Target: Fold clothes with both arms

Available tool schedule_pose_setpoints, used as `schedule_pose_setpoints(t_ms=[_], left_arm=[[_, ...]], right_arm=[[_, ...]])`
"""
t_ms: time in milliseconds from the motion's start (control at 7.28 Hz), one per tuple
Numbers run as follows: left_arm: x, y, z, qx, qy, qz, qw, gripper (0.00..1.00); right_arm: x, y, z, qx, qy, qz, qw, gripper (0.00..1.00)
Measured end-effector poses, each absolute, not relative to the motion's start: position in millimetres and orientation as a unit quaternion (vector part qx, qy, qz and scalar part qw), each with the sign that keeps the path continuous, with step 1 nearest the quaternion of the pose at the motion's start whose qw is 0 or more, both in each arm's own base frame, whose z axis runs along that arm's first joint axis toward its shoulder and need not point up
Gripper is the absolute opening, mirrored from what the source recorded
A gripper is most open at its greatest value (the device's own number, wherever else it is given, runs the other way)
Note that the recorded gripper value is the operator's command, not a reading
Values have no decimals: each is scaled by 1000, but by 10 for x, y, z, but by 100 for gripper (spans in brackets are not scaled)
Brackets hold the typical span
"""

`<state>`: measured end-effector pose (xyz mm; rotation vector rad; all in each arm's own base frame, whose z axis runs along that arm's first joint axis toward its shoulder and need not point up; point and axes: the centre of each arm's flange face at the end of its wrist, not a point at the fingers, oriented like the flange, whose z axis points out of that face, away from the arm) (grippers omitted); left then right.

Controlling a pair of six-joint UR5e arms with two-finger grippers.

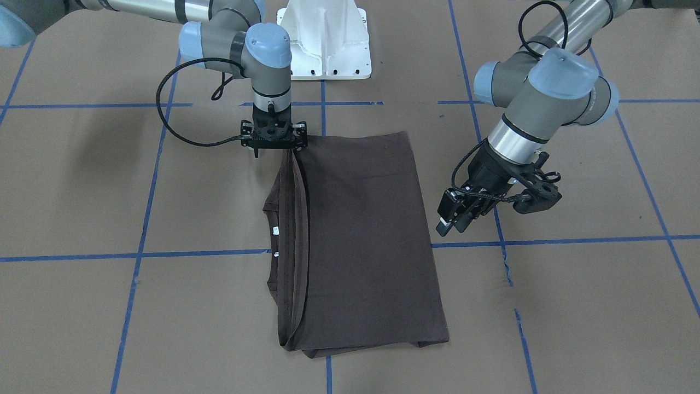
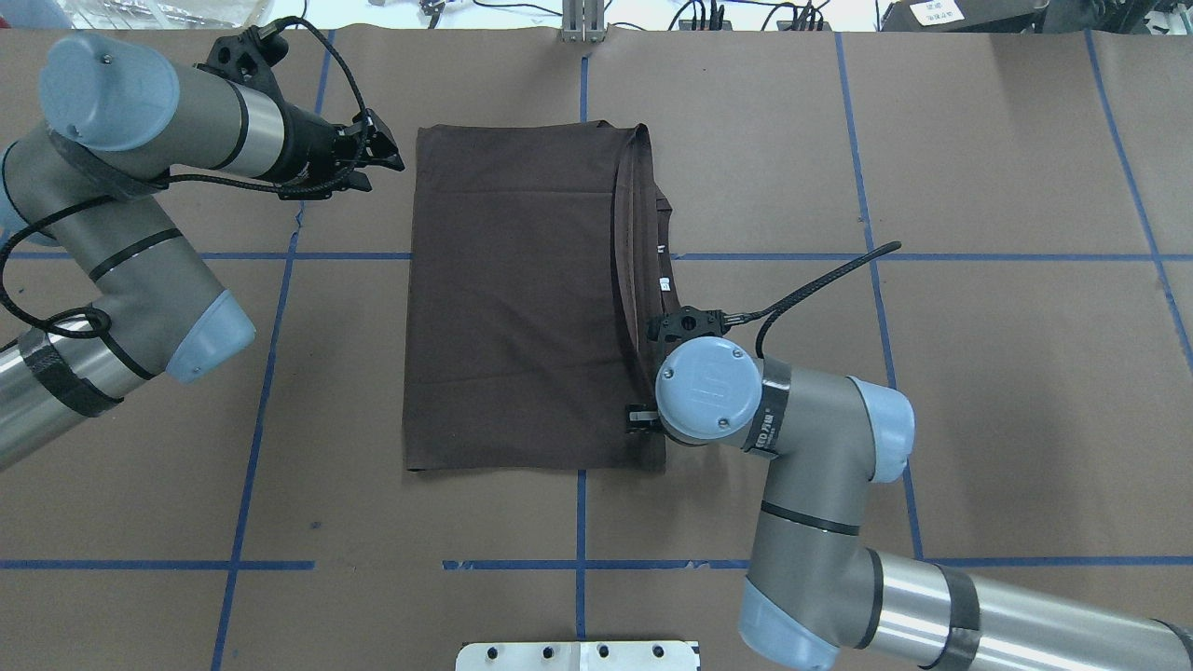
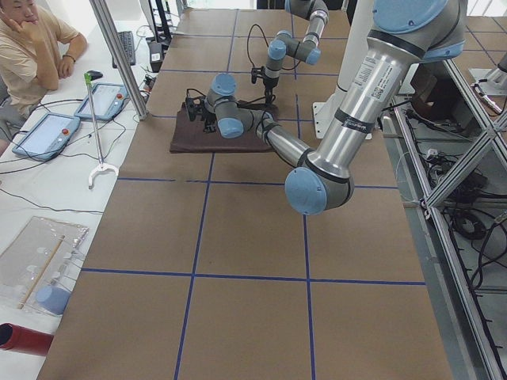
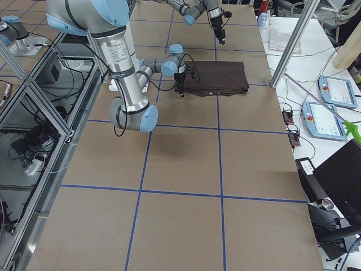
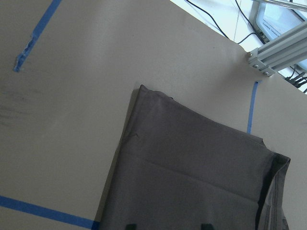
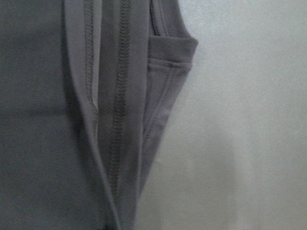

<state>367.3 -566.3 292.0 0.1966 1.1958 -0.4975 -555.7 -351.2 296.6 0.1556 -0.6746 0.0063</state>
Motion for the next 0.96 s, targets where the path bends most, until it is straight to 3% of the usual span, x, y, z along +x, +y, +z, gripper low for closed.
schedule_pose_setpoints(t_ms=[412,549,687,824,961], left_arm=[[3644,-5628,2829,92,558,-230,792,55],[3620,-5599,2767,91,557,-230,793,55],[3604,-5582,2736,91,556,-230,794,55],[3592,-5576,2731,91,555,-231,794,55],[3585,-5577,2732,91,554,-231,794,55]], right_arm=[[-5143,-3430,3040,83,-338,-4,937,96],[-5225,-3463,2860,75,-352,31,933,90],[-5347,-3501,2712,56,-365,89,925,74],[-5440,-3530,2560,33,-383,153,910,63],[-5511,-3539,2454,12,-402,205,892,62]])
